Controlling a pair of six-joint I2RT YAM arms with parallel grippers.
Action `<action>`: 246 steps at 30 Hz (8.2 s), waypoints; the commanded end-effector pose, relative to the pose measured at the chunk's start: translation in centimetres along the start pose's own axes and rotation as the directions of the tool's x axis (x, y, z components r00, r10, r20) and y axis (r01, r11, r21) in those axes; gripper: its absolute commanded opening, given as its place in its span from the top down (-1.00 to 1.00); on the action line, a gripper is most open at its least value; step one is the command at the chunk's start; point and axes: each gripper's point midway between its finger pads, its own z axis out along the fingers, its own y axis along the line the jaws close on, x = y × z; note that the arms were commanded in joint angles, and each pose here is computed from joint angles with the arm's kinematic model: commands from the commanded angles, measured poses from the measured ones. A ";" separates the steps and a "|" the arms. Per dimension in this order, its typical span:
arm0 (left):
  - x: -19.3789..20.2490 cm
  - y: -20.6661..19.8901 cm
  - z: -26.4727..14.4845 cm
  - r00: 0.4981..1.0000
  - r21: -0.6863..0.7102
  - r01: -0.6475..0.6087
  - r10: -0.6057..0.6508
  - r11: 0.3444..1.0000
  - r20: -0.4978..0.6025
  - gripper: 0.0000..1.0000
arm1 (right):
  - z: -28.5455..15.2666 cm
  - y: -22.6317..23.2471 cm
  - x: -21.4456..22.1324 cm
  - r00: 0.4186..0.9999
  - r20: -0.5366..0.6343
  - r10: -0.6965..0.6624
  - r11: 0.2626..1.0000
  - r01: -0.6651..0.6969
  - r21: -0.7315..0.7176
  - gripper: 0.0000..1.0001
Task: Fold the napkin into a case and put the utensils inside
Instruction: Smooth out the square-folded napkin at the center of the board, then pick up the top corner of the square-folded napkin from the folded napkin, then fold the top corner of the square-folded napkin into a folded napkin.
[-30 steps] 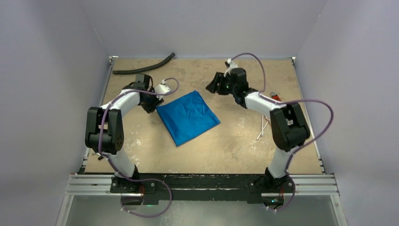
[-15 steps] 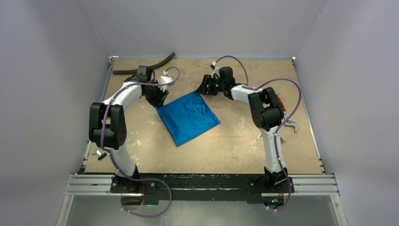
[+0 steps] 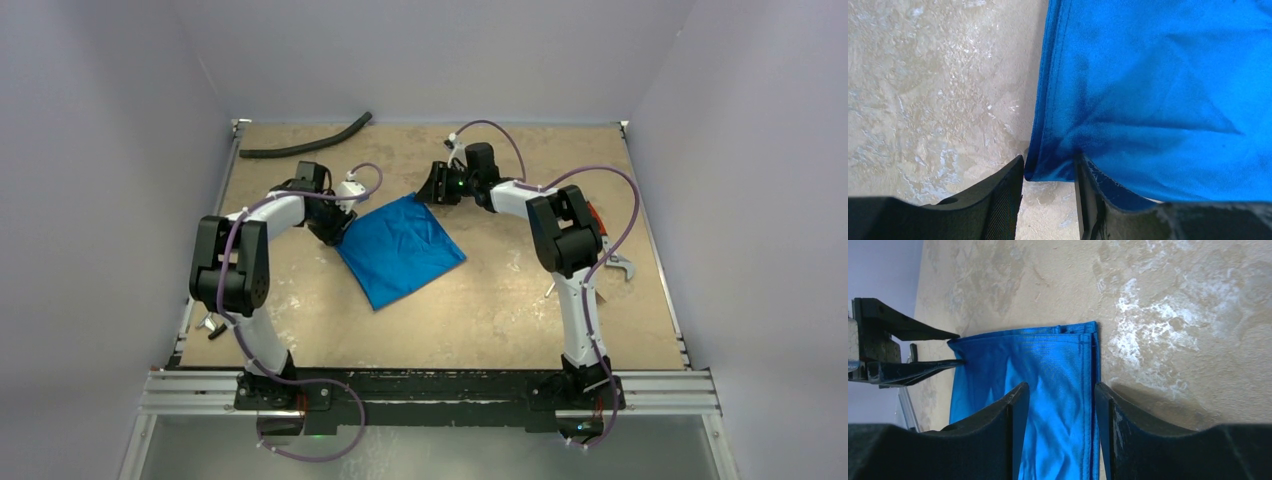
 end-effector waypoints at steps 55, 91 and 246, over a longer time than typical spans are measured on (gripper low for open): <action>-4.8 1.6 -1.3 0.988 -0.052 0.052 -0.043 0.997 0.150 0.47 | -0.3 1.4 -3.1 0.982 0.083 -0.173 0.981 0.163 0.108 -0.16; -4.0 1.2 -0.3 0.990 -0.031 0.059 -0.054 0.998 0.129 0.51 | 2.4 4.5 0.7 0.962 -0.003 -0.273 0.951 0.270 0.154 -0.10; -5.8 2.7 -3.2 0.994 -0.050 0.035 -0.030 0.998 0.104 0.65 | -4.7 14.5 13.7 0.859 0.017 -0.511 0.859 0.511 0.002 0.72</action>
